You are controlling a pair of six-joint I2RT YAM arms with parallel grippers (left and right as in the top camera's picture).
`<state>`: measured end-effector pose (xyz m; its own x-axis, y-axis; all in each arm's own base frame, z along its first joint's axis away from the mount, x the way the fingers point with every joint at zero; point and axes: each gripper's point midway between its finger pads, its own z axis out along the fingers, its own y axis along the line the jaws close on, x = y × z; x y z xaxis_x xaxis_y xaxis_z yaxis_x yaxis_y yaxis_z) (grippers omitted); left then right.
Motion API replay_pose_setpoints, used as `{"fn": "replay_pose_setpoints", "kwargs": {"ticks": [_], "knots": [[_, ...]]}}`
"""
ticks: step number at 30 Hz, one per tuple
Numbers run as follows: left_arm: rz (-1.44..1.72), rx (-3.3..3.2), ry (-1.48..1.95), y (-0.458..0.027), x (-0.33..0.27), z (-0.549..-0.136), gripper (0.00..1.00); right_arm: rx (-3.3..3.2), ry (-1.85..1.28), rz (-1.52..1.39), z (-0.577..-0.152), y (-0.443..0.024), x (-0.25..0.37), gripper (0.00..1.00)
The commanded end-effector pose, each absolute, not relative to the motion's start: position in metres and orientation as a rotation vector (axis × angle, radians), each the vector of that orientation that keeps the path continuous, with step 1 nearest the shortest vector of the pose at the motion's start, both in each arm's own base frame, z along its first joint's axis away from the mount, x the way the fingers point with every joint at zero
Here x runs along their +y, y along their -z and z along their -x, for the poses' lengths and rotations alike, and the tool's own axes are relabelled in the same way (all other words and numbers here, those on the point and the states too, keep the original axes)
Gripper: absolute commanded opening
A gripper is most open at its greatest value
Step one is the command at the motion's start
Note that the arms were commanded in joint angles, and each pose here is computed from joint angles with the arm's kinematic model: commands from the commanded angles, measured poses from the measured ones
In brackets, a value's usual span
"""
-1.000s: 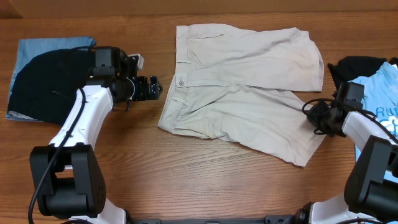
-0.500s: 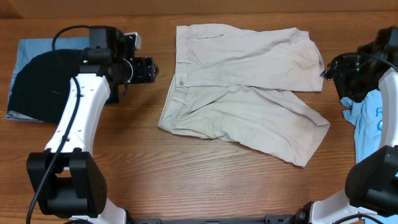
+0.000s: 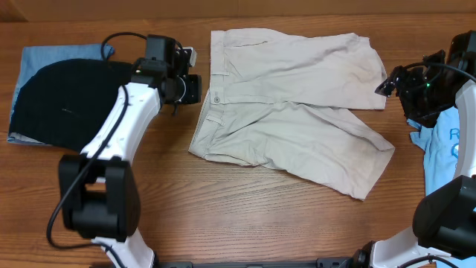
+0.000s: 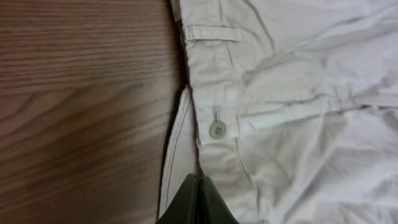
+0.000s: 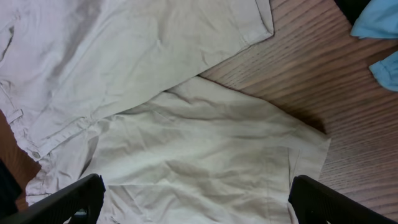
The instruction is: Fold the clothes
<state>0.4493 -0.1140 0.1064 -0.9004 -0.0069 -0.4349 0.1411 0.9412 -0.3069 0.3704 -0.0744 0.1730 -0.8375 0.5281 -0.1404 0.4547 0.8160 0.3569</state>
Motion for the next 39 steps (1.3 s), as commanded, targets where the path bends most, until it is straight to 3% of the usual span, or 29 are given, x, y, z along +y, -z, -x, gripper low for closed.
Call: {"fn": "replay_pose_setpoints", "kwargs": {"ticks": [1,13,21,30,39], "knots": [[-0.096,2.653,0.596,-0.084,-0.133,-0.463,0.04,2.741,-0.457,-0.734,-0.375,-0.182,-0.075,1.00],[-0.136,2.541,0.792,-0.090,-0.164,-0.481,0.04,2.741,-0.457,-0.734,-0.375,-0.182,-0.075,1.00],[-0.131,2.676,0.763,-0.020,-0.175,-0.472,0.04,2.741,-0.457,-0.734,-0.375,-0.182,-0.075,1.00],[-0.068,2.762,0.233,0.015,-0.104,-0.479,0.04,2.741,-0.457,-0.734,-0.375,-0.182,-0.075,1.00],[0.273,2.816,0.184,0.021,-0.046,-0.473,0.04,2.741,-0.457,-0.734,-0.375,-0.182,-0.075,1.00]]}}
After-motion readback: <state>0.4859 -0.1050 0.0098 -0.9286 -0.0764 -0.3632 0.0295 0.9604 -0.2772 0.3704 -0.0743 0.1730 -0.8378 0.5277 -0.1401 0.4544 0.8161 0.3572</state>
